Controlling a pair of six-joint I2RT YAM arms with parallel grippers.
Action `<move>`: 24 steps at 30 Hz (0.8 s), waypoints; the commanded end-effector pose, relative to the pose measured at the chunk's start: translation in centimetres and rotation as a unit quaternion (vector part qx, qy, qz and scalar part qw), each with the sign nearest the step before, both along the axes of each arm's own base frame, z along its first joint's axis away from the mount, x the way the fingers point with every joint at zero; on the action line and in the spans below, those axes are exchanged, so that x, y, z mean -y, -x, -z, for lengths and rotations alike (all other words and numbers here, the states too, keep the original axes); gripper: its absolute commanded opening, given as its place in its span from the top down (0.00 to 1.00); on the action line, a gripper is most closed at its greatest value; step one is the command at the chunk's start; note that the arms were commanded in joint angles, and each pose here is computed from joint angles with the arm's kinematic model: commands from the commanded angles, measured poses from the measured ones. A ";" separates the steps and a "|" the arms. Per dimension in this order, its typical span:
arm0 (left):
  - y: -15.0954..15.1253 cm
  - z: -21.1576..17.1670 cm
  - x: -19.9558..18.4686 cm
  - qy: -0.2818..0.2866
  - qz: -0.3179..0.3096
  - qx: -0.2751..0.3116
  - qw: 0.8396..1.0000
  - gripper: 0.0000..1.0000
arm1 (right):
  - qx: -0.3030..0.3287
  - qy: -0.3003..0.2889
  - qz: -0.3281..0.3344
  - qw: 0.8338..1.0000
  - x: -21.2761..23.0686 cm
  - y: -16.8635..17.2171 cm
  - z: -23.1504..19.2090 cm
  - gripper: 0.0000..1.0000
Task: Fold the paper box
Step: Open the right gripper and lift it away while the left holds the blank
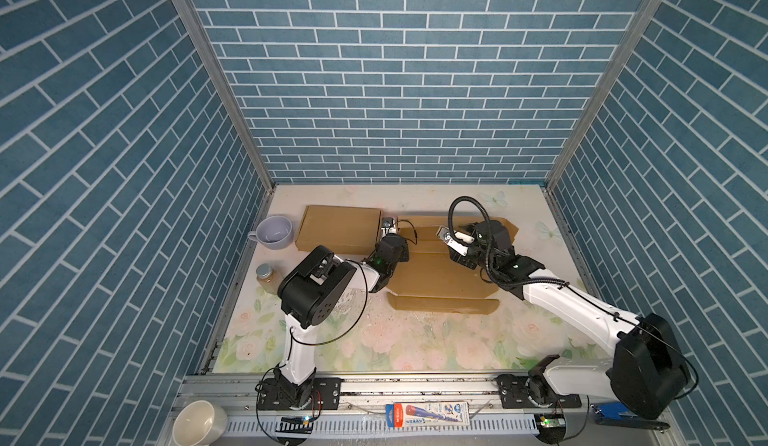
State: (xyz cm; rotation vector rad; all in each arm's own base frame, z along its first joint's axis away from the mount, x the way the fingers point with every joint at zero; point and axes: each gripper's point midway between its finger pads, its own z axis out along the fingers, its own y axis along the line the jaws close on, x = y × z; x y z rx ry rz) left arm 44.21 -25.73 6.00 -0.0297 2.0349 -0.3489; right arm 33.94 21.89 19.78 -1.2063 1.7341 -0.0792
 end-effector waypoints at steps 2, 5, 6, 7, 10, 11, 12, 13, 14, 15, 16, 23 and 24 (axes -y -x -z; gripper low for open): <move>0.3 -0.2 -1.2 -0.008 -0.016 0.011 1.000 1.00 | -0.110 -0.181 0.137 0.968 1.9 -0.4 -3.3 0.43; 0.8 -0.4 -0.9 -0.018 -0.010 0.027 0.999 1.00 | -0.178 -0.245 0.269 0.914 4.6 -1.9 -4.6 0.54; 0.9 -0.4 -0.9 -0.026 -0.010 0.032 0.999 1.00 | -0.201 -0.251 0.304 0.897 5.2 -2.2 -4.7 0.57; 1.1 -0.5 -0.9 -0.032 -0.010 0.037 0.999 1.00 | -0.219 -0.253 0.332 0.882 5.6 -2.4 -4.8 0.58; 1.4 -0.7 -0.9 -0.040 -0.013 0.044 0.998 1.00 | -0.253 -0.259 0.391 0.846 6.1 -2.8 -4.6 0.59; 1.4 -0.7 -0.9 -0.042 -0.014 0.044 0.998 1.00 | -0.259 -0.266 0.404 0.836 6.1 -2.9 -4.7 0.59; 1.5 -0.6 -0.9 -0.043 -0.014 0.044 0.998 1.00 | -0.266 -0.271 0.414 0.827 6.0 -3.0 -4.7 0.59; 1.5 -0.6 -0.9 -0.045 -0.016 0.044 0.998 1.00 | -0.272 -0.272 0.422 0.821 5.9 -3.2 -4.6 0.59; 1.5 -0.6 -1.0 -0.046 -0.018 0.045 0.998 1.00 | -0.276 -0.271 0.430 0.816 5.9 -3.3 -4.5 0.59; 1.6 -0.6 -1.0 -0.046 -0.018 0.045 0.998 1.00 | -0.278 -0.270 0.435 0.812 5.9 -3.4 -4.5 0.59; 1.6 -0.6 -0.9 -0.046 -0.018 0.045 0.998 1.00 | -0.282 -0.269 0.438 0.810 5.8 -3.5 -4.3 0.59; 1.7 -0.5 -0.7 -0.048 -0.014 0.046 0.998 1.00 | -0.299 -0.241 0.456 0.802 5.3 -4.7 -2.0 0.57; 1.7 -0.5 -0.6 -0.047 -0.012 0.046 0.998 1.00 | -0.304 -0.237 0.458 0.801 5.2 -4.8 -1.4 0.57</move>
